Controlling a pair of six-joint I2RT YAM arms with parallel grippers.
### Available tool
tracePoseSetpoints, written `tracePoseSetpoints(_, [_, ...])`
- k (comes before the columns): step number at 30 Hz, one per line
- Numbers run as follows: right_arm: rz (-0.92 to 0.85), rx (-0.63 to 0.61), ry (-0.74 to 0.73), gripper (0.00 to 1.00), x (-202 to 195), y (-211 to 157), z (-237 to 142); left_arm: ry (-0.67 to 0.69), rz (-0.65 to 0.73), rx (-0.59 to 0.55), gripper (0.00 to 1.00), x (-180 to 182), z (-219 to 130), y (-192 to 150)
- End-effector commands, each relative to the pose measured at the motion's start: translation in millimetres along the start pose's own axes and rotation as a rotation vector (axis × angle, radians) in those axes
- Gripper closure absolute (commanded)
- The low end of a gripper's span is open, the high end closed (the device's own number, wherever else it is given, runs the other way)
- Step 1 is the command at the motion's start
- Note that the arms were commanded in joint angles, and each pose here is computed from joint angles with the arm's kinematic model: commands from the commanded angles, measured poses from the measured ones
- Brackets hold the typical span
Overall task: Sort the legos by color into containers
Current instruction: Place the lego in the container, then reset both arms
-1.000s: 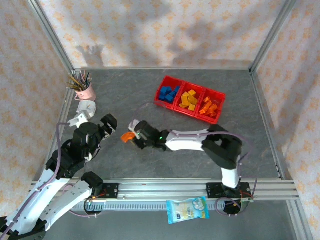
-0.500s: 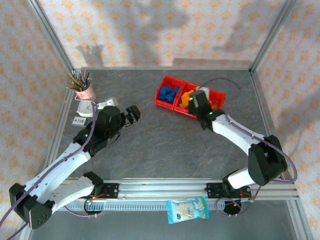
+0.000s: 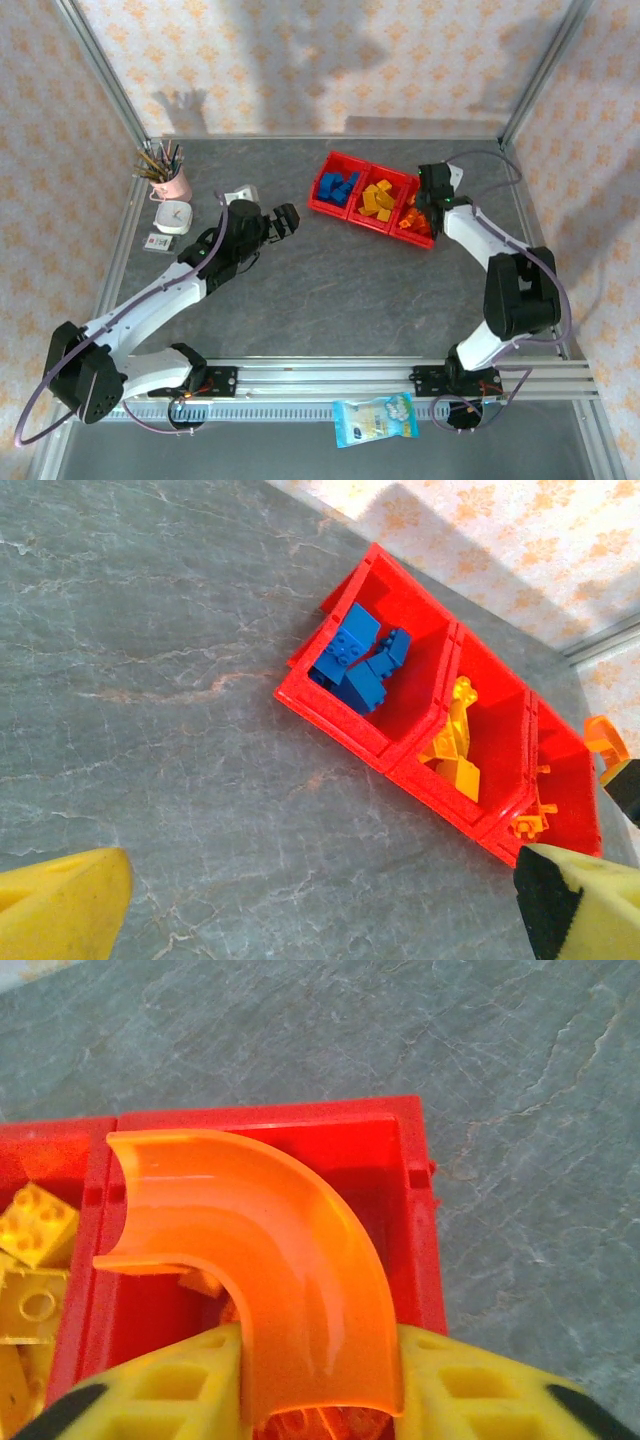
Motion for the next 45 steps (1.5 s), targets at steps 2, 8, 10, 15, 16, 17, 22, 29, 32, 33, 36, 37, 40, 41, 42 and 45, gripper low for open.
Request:
tracePoseSetpoints(2, [-0.006,-0.044,0.006,0.38,1,22,-11,-0.003,0.010,-0.081,0.01,-1,4,16])
tracePoseSetpoints(8, [0.085,-0.135,-0.100,0.00,-42,33,-38,0.121,0.000,-0.223,0.01,31,12,37])
tracePoseSetpoints(10, [0.154,-0.160,-0.193,0.00,-72,20,-38,0.163,0.032,-0.285,0.01,47,15,44])
tracePoseSetpoints(15, [0.206,-0.389,-0.327,0.00,-115,-37,-40,0.439,0.155,-0.516,0.01,102,15,60])
tracePoseSetpoints(16, [0.194,-0.417,-0.307,0.00,-115,-47,-37,0.467,0.171,-0.544,0.01,110,14,61])
tracePoseSetpoints(17, [0.178,-0.443,-0.282,0.00,-115,-56,-34,0.494,0.196,-0.569,0.01,119,13,61])
tracePoseSetpoints(22, [0.098,-0.529,-0.125,0.00,-104,-77,-13,0.558,0.294,-0.633,0.01,145,14,57])
tracePoseSetpoints(29, [-0.027,-0.528,0.049,0.00,-84,-68,-2,0.480,0.428,-0.738,0.01,169,13,38])
tracePoseSetpoints(32, [-0.072,-0.676,0.255,0.00,-73,-80,-26,0.365,0.444,-0.702,0.01,165,21,37])
tracePoseSetpoints(33, [-0.055,-0.656,0.229,0.00,-75,-80,-22,0.357,0.458,-0.712,0.01,166,23,36])
tracePoseSetpoints(36, [-0.112,-0.618,0.266,0.00,-66,-86,-6,0.332,0.436,-0.725,0.00,175,22,32])
tracePoseSetpoints(37, [-0.097,-0.640,0.236,0.00,-67,-91,-7,0.296,0.433,-0.706,0.00,178,21,31])
tracePoseSetpoints(40, [-0.061,-0.624,0.190,0.00,-70,-88,-3,0.231,0.468,-0.727,0.00,179,20,26])
tracePoseSetpoints(41, [-0.059,-0.629,0.187,0.00,-71,-89,-5,0.235,0.462,-0.727,0.00,179,20,27])
tracePoseSetpoints(42, [-0.059,-0.631,0.188,0.00,-71,-89,-5,0.265,0.444,-0.706,0.00,181,23,29])
tracePoseSetpoints(45, [-0.061,-0.633,0.187,0.00,-71,-89,-5,0.314,0.390,-0.719,0.00,187,25,36])
Point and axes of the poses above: each hand's point on the last joint's axis, 136 mm out from that joint toward the fingers, its own z axis out along the fingers, its own x axis along the line the jaws close on, y = z × x, the point moved 9 cm from there along -z, back along the fingers, and after that the axes turned 8 degrees about -z, right-handed, at the moved point
